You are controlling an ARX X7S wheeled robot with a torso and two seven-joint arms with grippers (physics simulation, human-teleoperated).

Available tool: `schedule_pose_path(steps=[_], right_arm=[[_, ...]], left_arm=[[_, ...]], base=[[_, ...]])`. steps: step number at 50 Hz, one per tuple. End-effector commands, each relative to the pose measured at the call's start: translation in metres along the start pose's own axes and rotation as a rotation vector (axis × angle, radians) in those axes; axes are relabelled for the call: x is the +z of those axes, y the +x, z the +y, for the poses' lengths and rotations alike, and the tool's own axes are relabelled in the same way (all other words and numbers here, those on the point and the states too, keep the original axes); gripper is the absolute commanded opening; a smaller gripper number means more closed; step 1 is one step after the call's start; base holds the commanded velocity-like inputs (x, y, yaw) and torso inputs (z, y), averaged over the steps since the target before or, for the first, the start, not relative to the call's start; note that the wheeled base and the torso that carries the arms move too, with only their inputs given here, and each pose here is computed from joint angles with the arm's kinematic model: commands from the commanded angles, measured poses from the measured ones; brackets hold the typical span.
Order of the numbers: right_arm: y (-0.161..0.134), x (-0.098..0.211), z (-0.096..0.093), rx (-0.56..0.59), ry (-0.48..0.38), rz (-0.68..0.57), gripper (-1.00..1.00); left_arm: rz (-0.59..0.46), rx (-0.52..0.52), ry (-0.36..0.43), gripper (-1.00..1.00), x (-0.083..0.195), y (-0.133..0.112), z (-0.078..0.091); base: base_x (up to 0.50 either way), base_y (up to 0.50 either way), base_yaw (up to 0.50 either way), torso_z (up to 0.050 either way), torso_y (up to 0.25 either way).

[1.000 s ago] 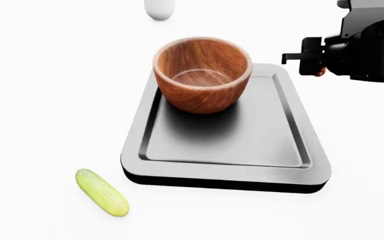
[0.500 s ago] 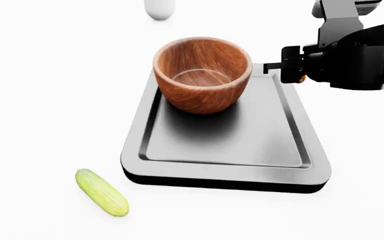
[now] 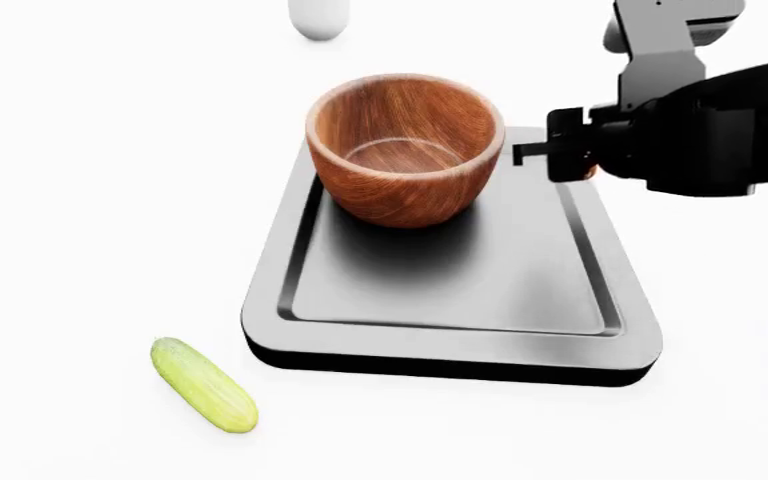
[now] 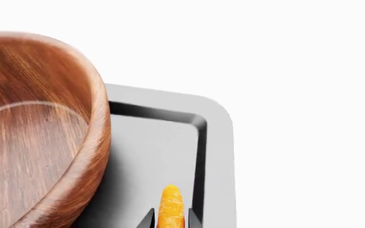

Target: Place the two vegetables and bowl onto the tray for setting up a vegetable dip station.

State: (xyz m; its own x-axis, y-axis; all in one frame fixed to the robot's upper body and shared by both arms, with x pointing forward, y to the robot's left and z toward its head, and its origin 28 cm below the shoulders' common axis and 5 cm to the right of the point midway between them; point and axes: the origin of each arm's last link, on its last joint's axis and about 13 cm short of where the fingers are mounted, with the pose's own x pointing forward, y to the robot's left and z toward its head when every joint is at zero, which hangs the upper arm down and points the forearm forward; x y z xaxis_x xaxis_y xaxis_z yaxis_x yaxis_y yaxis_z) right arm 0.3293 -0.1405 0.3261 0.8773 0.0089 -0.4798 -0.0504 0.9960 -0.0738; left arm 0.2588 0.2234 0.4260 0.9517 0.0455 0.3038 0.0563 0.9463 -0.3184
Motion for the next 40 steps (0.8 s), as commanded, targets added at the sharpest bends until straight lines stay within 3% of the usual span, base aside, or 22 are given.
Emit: schedule_pose_path(steps=[1,40], right_arm=[[-0.001,-0.002,0.002,0.016,-0.002,-0.007,-1.0],[-0.015,-0.024,0.008,0.083,-0.002,-0.004,-1.0]], left_arm=[[0.001,0.0,0.001,1.0,-0.001,0.0,0.0],[0.002,0.001,0.001,1.0,0.0,0.0,0.0]], base=[[0.0,0.0,0.0,0.0,0.0],[0.0,0.0,0.0,0.0,0.0]])
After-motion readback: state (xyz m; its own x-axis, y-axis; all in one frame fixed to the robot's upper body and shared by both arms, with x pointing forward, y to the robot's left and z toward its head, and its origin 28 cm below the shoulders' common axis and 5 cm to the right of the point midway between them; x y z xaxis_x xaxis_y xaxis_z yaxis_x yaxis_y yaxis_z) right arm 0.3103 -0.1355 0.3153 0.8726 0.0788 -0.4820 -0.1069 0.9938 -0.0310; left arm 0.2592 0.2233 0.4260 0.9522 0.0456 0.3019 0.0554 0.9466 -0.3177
